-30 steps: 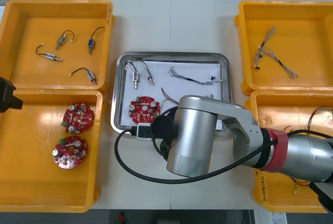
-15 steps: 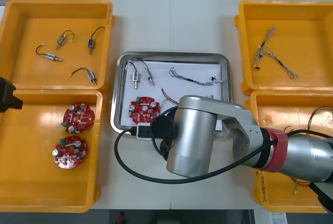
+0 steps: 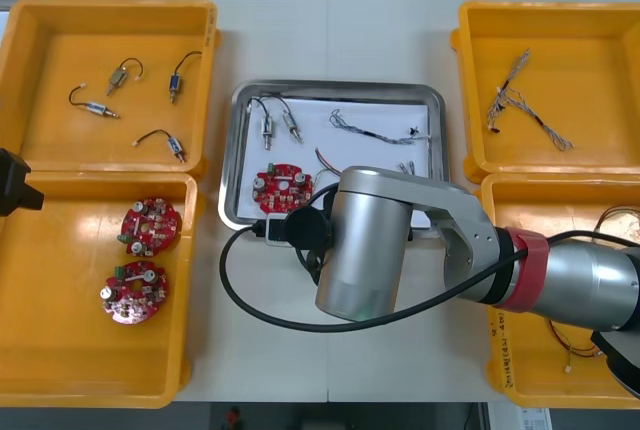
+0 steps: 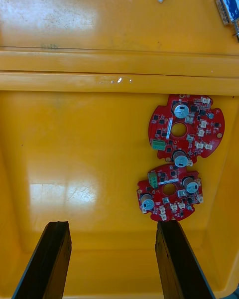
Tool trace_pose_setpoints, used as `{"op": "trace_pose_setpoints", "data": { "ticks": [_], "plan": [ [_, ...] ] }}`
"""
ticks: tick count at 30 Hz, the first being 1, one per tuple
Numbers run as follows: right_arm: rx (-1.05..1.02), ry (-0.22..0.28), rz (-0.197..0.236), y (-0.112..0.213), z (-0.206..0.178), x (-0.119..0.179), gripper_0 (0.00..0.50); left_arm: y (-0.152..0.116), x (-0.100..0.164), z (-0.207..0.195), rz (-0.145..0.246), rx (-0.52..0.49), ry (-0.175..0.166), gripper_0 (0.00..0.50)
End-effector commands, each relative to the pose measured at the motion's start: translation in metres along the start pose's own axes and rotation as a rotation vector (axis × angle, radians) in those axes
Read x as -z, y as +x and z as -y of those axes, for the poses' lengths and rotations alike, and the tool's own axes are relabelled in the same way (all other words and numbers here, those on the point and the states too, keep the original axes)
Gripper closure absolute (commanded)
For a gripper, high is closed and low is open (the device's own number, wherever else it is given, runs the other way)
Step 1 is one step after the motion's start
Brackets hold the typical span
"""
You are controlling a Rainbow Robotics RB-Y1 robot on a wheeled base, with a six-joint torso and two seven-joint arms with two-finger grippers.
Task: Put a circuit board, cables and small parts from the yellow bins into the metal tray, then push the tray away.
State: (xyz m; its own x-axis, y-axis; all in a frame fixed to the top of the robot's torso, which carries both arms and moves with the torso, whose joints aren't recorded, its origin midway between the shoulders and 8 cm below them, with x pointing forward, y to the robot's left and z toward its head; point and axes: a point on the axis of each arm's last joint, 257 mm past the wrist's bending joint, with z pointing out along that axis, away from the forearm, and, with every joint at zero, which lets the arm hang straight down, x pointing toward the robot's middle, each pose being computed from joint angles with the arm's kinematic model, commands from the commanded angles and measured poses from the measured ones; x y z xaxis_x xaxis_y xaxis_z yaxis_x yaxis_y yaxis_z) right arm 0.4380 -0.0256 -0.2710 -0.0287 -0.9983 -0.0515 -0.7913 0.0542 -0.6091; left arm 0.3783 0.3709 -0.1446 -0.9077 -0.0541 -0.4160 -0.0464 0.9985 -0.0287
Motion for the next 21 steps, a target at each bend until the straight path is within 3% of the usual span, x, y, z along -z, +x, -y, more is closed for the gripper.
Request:
{"op": "trace_pose_setpoints", "data": {
  "ticks": [1,10,21],
  "plan": [
    [0.051,0.077,0.039,-0.027,0.032,0.013,0.500,0.000,0.013,-0.014,0.015,-0.058,-0.045,0.000],
    [0.064,0.141,0.014,-0.028,0.072,0.012,0.500,0.000,0.013,-0.014,0.015,-0.058,-0.045,0.000],
    [0.111,0.224,0.028,-0.036,0.124,0.007,0.500,0.000,0.013,-0.014,0.015,-0.058,-0.045,0.000]
  ]
}}
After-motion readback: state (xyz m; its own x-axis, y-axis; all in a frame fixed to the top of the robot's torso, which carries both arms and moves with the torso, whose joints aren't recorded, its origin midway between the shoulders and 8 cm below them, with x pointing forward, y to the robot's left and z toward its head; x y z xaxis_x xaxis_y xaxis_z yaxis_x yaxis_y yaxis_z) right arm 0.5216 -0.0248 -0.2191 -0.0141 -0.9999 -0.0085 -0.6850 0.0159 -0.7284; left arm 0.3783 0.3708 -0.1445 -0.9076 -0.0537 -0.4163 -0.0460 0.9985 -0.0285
